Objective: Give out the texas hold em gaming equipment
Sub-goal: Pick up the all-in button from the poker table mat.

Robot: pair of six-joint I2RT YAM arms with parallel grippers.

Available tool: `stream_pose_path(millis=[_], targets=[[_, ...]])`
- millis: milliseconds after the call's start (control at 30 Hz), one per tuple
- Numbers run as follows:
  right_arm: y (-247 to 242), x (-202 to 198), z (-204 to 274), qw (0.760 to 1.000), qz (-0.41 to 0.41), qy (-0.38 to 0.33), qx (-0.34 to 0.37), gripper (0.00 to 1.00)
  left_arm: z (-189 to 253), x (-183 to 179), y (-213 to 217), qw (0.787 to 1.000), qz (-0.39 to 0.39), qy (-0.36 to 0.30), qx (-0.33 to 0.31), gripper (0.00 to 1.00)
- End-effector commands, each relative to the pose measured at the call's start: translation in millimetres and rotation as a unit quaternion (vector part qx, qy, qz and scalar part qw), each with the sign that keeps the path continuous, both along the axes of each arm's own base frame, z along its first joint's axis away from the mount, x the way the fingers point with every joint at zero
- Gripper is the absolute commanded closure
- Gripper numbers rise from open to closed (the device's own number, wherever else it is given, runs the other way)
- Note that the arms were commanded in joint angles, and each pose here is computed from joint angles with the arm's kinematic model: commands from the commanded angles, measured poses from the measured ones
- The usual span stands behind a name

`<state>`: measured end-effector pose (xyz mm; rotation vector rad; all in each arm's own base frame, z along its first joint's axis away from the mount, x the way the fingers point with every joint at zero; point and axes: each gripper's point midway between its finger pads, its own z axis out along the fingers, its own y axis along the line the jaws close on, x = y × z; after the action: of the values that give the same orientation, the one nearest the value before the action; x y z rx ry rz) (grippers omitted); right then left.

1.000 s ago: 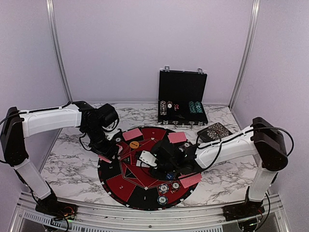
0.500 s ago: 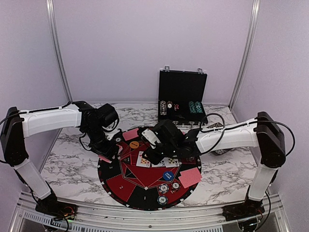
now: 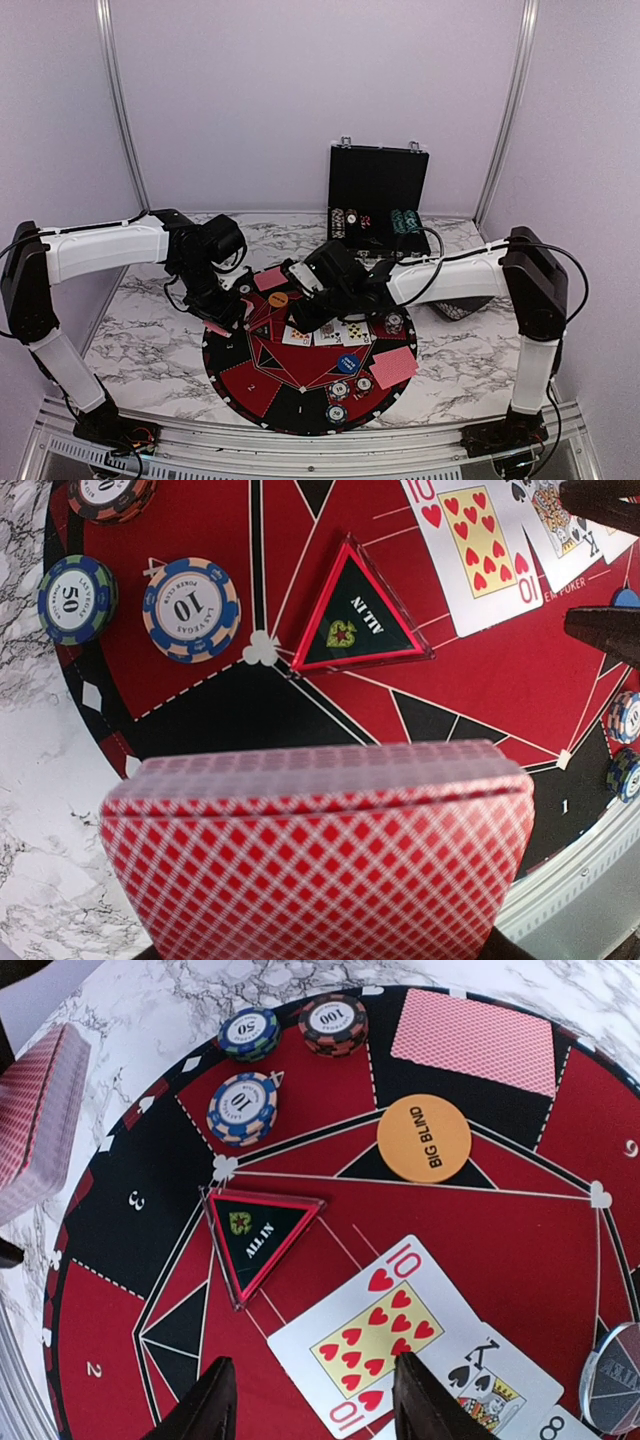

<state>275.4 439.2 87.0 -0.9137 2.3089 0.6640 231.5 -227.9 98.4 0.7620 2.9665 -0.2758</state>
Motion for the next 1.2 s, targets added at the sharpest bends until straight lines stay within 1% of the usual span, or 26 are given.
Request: stream_pose_path(millis=[0, 233, 433, 600, 900, 967, 1167], targets=[[14.7, 7.6, 1.3, 1.0, 0.001, -0.024, -0.014, 0.46, 10.8, -0.7, 6.6, 1.0, 0.008, -0.013, -0.01, 0.51], [41.9, 12.4, 0.2, 0.993, 0.067, -0.089, -0.027, 0.32, 5.2, -1.2, 24.0, 0.999, 0.042, 0.0, -0.017, 0.51], [60.9, 16.8, -10.1, 0.985, 0.115, -0.124, -0.041, 0.23, 4.6, -0.8, 31.5, 0.998, 0.056, 0.002, -0.022, 0.51], [68.8, 23.0, -20.8, 0.984, 0.12, -0.119, -0.054, 0.19, 4.9, -1.1, 34.2, 0.998, 0.059, 0.002, -0.023, 0.51], [78.3, 27.0, -22.9, 0.983, 0.132, -0.107, -0.064, 0.14, 6.1, -1.6, 35.9, 0.998, 0.058, 0.001, -0.026, 0.51], [78.9, 26.4, -23.2, 0.983, 0.137, -0.104, -0.07, 0.11, 6.0, -1.7, 36.0, 0.998, 0.058, 0.002, -0.027, 0.51], [82.1, 22.9, -25.6, 0.981, 0.155, -0.079, -0.083, 0.1, 6.3, -2.1, 36.0, 0.998, 0.059, 0.003, -0.028, 0.51]])
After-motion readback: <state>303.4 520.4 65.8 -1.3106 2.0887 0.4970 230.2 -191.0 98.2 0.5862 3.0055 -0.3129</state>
